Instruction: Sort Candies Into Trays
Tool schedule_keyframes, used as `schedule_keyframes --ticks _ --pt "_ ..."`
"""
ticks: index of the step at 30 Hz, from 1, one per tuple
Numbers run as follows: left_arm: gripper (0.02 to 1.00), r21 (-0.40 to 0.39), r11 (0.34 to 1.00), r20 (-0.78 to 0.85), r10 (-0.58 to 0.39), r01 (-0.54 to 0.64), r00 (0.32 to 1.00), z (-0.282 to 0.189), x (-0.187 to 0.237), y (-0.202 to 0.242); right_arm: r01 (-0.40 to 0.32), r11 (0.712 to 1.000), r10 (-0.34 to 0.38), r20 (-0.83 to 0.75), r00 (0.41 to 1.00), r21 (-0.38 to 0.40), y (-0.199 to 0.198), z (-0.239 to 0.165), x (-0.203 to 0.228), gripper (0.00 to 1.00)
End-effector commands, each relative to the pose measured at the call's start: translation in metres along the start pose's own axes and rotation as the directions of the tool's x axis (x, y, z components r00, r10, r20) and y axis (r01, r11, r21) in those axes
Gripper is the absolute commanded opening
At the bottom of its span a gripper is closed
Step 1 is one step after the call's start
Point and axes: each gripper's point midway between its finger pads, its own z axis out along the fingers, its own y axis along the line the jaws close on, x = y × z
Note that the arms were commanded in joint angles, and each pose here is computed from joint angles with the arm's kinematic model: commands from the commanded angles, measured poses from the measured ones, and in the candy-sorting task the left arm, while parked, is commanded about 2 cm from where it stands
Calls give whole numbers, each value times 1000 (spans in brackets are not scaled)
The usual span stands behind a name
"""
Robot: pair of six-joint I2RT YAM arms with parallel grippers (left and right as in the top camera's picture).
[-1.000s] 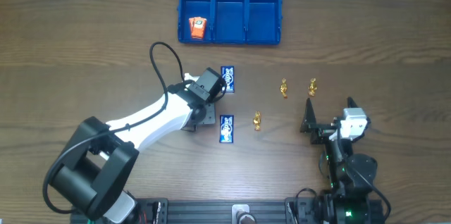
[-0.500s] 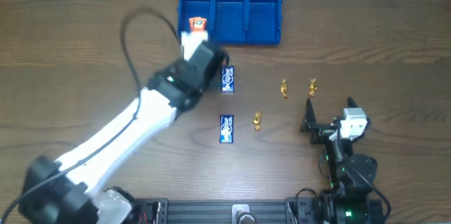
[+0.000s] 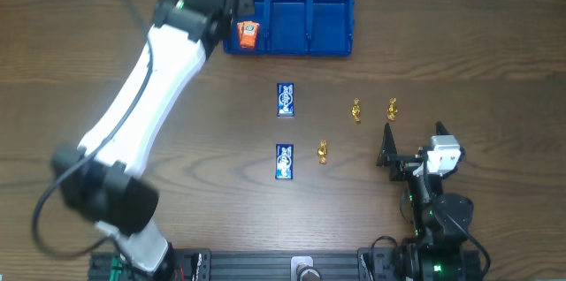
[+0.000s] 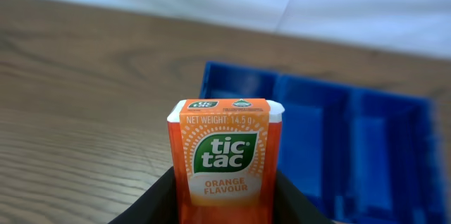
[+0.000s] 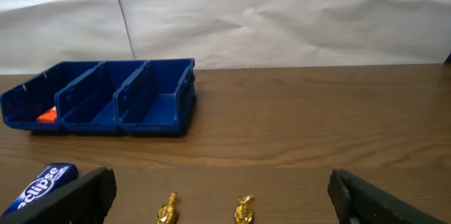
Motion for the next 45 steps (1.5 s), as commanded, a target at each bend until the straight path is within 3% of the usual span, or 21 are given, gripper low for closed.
schedule_keyframes --ticks 1,7,23,26,27,29,31,36,42,45 --pt "321 60 998 -126 15 -7 992 53 23 -8 11 1000 -11 -4 1000 2 -1 0 1 998" --pt "316 74 997 -186 24 -10 982 84 41 -14 11 1000 -11 -4 1000 2 -1 0 1 998" --pt "360 61 997 -243 68 -55 968 100 61 -10 11 1000 -11 -4 1000 2 -1 0 1 998" --pt "483 59 997 -244 69 -56 967 100 62 -9 11 1000 -11 -4 1000 2 -1 0 1 998" --pt "632 59 997 -244 69 -56 967 100 61 -8 11 1000 -11 -4 1000 2 -1 0 1 998" --pt "822 57 997 -241 64 -52 969 100 59 -6 11 1000 -11 -4 1000 2 -1 0 1 998" --pt "884 54 998 -226 52 -41 973 95 51 -1 11 1000 -11 -4 1000 2 -1 0 1 998" --pt "912 49 999 -127 1 5 992 43 4 21 11 1000 -11 -4 1000 2 -1 0 1 998" --pt "943 76 995 140 -71 61 988 -80 -55 56 11 1000 -11 -4 1000 2 -1 0 1 998" --pt "963 103 994 291 -47 18 956 -148 -63 69 11 1000 -11 -4 1000 2 -1 0 1 998"
